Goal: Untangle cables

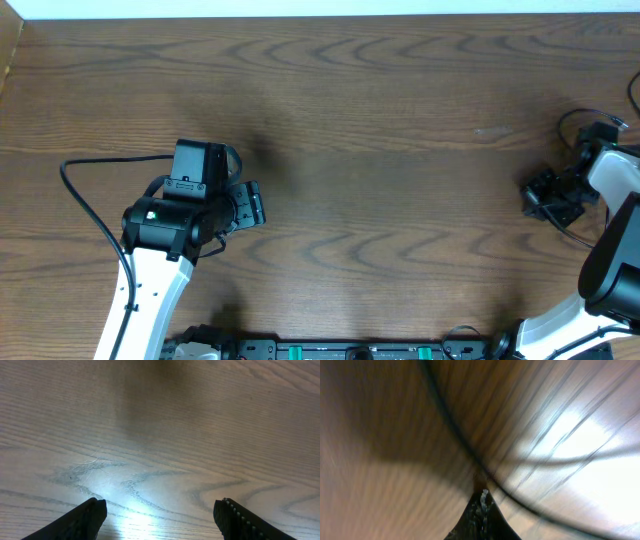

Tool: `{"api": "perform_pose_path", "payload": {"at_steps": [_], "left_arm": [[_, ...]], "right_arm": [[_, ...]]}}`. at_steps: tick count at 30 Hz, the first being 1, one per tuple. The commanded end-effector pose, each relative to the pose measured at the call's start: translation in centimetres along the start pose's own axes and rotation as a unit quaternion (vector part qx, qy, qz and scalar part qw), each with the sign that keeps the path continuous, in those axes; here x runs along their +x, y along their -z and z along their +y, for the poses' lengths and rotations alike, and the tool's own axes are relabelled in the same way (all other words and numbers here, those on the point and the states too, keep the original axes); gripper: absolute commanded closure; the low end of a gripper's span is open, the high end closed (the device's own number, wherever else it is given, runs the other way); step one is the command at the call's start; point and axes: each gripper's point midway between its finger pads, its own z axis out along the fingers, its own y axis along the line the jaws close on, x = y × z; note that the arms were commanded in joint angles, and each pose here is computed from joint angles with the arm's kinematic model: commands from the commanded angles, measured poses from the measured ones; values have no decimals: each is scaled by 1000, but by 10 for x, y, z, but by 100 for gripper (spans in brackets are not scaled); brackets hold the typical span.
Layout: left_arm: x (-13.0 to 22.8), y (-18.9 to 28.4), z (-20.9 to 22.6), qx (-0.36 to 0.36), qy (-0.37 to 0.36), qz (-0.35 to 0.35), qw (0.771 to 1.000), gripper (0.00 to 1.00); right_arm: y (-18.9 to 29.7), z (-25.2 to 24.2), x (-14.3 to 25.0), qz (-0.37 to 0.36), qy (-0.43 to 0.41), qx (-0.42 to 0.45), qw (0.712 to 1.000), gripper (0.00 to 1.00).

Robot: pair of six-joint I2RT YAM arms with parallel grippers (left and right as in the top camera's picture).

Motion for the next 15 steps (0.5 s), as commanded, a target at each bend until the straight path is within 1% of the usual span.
{"api": "perform_pose_path", "payload": {"at_steps": [1, 7, 15], "left_arm": [[-4, 4, -1, 2, -4, -7, 1000, 26], [-4, 4, -1, 3, -3, -7, 1000, 25], [-2, 4, 0, 1, -3, -3, 1000, 26]], "right_arm": [[-10, -33, -22, -39, -42, 59, 997, 99], [-5, -45, -58, -90, -78, 37, 992, 99], [7, -57, -108, -179, -107, 21, 978, 99]]}}
